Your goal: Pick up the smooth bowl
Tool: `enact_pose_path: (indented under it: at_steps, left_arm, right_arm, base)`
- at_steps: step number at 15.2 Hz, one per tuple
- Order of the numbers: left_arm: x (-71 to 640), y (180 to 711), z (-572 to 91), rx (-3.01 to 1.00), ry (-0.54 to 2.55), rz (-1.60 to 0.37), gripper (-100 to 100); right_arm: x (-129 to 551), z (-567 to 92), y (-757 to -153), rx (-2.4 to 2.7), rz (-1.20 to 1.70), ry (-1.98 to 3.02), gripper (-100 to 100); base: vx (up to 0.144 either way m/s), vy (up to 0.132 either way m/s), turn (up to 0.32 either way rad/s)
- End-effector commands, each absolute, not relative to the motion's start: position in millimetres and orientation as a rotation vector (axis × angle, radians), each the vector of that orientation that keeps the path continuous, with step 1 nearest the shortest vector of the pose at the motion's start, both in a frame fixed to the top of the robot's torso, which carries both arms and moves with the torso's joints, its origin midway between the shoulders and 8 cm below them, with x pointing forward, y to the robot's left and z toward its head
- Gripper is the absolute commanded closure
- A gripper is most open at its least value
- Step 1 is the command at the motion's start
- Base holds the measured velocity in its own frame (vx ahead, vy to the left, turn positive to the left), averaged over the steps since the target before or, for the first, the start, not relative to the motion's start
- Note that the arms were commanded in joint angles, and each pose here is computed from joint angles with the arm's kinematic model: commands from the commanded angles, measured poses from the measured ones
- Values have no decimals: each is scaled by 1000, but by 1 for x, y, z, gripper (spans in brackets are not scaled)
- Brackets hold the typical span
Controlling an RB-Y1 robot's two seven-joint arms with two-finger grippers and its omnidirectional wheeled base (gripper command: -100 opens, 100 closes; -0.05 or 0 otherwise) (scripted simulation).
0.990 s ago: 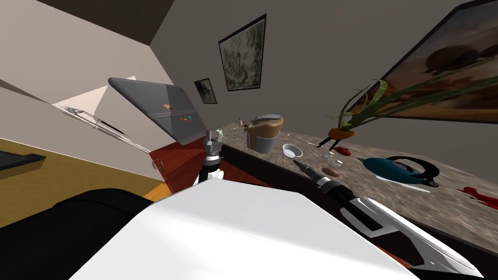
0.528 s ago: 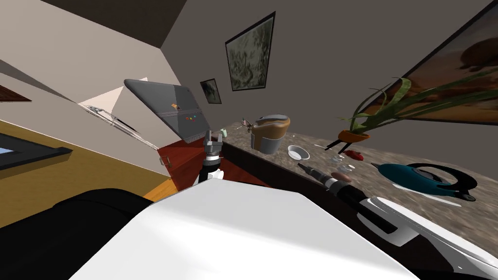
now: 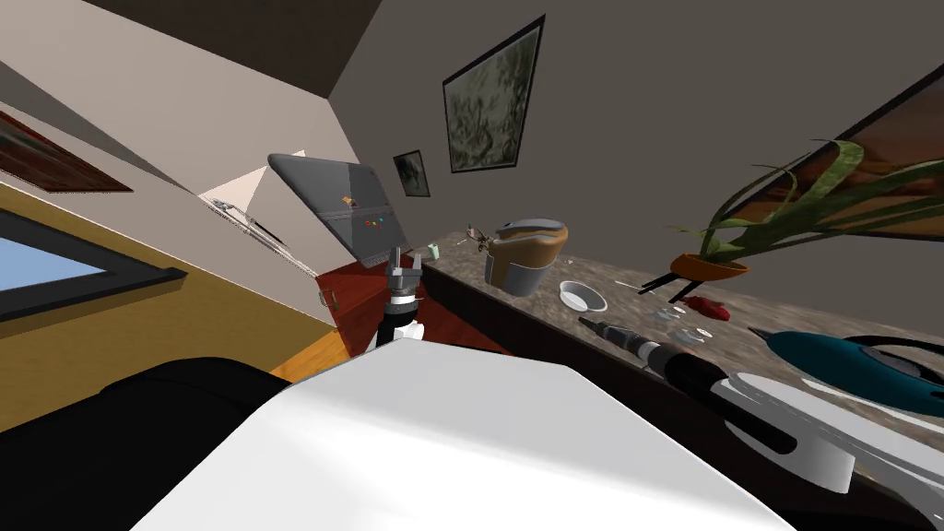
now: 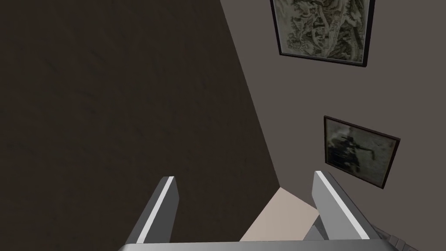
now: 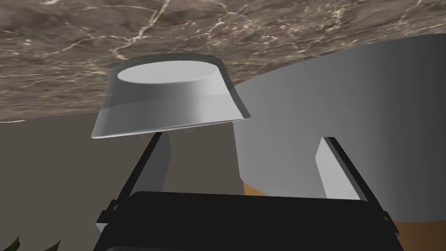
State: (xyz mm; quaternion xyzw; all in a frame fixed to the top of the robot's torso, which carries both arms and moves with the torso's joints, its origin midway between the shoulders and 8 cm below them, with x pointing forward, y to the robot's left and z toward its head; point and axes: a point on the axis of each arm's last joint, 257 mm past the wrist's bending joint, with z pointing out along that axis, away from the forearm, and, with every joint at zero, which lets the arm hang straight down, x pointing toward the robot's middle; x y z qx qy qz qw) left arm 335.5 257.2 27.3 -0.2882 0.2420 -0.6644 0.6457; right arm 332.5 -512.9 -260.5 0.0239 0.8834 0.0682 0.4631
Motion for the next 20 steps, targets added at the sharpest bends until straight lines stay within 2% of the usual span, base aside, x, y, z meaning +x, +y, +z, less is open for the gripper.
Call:
enact_pose_path:
  at_steps: [1,3,10,20]
  left_arm:
    - [335,257,27,-656,551,-1512,0]
    - [335,257,27,-656,551,-1512,0]
    - [335,257,27,-656,551,-1512,0]
    - [335,257,27,-656,551,-1512,0]
  right_arm:
    - [323,-265,-539,34,78,2222,-100]
    - [326,-261,-540,7,67,2229,-100]
    - [300,-264,-609,-115,-178,2372,-100]
    - [258,-270,-666,-256,-387,2538,-100]
  base:
    - [35,71,167]
    - [34,63,74]
    - [37,71,133]
    - [56,55,127]
